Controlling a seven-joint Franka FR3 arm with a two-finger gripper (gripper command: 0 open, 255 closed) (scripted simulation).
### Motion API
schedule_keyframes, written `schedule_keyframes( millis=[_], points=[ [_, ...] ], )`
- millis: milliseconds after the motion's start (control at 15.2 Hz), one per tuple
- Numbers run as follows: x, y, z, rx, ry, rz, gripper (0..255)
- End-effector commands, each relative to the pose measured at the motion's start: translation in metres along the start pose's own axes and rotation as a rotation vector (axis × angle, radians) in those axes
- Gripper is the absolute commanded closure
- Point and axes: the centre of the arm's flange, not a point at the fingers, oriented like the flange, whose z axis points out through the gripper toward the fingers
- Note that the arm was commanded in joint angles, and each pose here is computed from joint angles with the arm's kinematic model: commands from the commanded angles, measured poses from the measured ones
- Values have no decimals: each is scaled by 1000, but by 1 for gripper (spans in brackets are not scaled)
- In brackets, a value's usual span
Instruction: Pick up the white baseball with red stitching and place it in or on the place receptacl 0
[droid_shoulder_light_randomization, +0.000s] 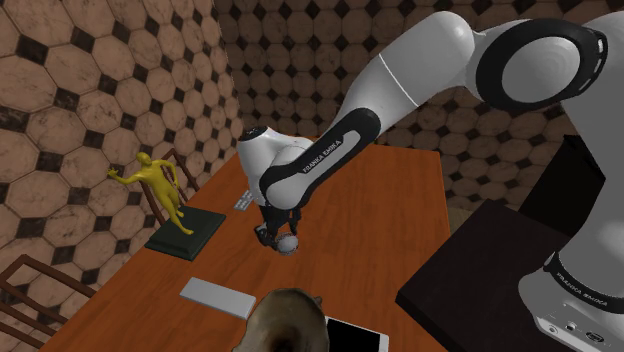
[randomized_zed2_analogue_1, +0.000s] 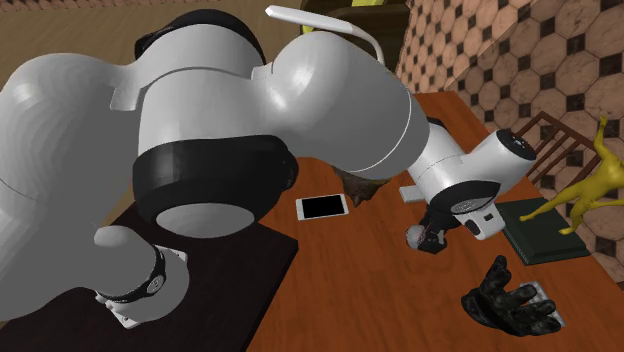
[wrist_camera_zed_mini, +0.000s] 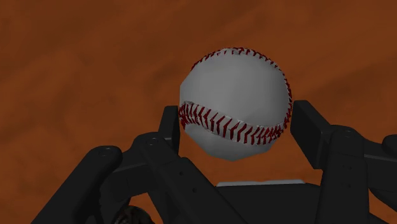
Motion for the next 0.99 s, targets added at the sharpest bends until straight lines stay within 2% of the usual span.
schedule_keyframes(
  millis=[0, 924],
  points=[
    [-2, -1, -13, 0, 0, 0, 255],
    [-9, 0, -86, 0, 0, 0, 255]
  ],
)
